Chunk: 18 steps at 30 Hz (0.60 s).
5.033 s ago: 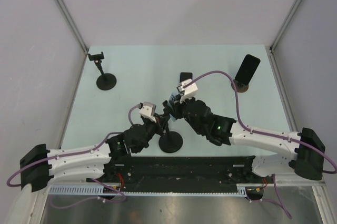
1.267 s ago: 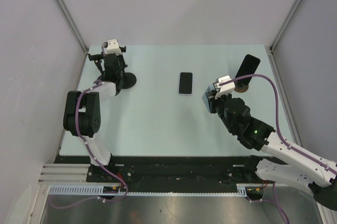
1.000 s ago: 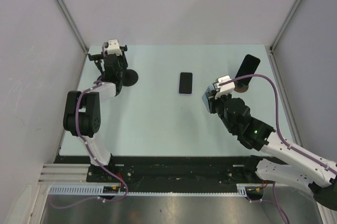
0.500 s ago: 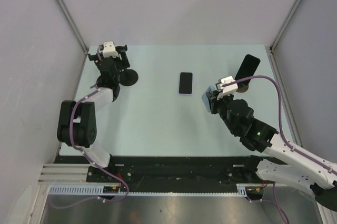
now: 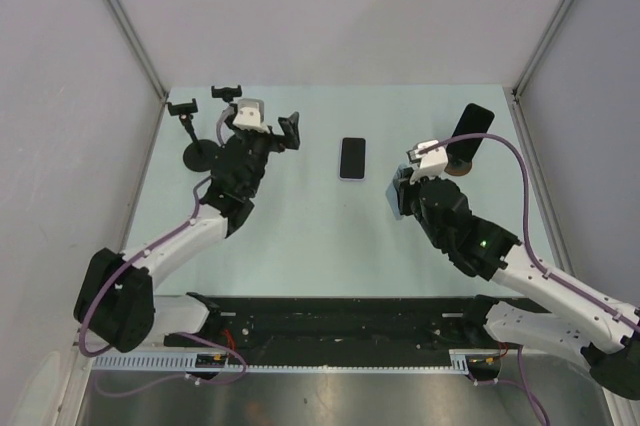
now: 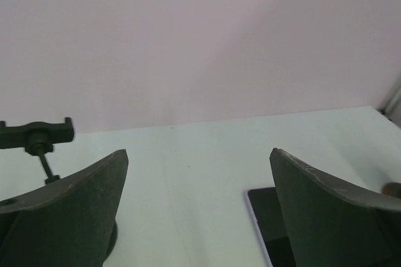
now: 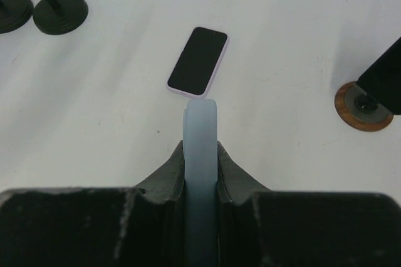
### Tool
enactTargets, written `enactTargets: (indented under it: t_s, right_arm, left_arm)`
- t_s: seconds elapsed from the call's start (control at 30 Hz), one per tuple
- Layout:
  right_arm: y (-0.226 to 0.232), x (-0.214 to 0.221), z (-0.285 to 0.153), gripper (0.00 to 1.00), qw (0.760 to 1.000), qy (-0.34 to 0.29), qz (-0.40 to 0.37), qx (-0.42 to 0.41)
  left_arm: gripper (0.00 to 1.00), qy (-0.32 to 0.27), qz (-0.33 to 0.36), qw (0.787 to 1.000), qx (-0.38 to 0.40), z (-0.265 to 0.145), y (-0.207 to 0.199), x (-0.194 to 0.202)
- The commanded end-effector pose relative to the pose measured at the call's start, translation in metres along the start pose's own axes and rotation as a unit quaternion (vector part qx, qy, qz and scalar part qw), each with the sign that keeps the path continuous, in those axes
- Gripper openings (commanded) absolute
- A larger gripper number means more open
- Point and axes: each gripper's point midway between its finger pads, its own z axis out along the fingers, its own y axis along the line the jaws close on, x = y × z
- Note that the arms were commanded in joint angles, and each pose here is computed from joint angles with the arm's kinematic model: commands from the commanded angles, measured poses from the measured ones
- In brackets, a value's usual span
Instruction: Remove the phone from the phone stand
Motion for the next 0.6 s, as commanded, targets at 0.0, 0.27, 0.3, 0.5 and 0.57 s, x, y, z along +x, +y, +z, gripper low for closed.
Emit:
enactTargets:
  t_s: [0.0,0.27,0.3,0.5,0.57]
  right_arm:
    - [-0.001,-0.043,-0.004,0.0,0.997,-0.033,0.072,0.003]
    - [0.004,-0.04,0.0,0.0,0.996,-0.002,0.084,-0.026]
    - [0.006,-0.04,0.0,0.0,0.996,-0.001,0.084,-0.03]
    - [0.009,-0.043,-0.004,0.0,0.995,0.001,0.083,-0.046]
    - [0.013,-0.044,-0.006,0.0,0.995,0.001,0.084,-0.06]
  left_arm:
    - [1.0,-0.03,0.029,0.996,0.081,-0.027,-0.042,-0.019]
    - [1.0,-0.029,0.075,0.962,0.261,-0.083,-0.131,0.0]
    - [1.0,-0.033,0.09,0.953,0.288,-0.088,-0.143,0.002]
    - [1.0,-0.029,0.093,0.891,0.444,-0.124,-0.207,0.022]
    - [1.0,-0.029,0.093,0.87,0.484,-0.137,-0.221,0.026]
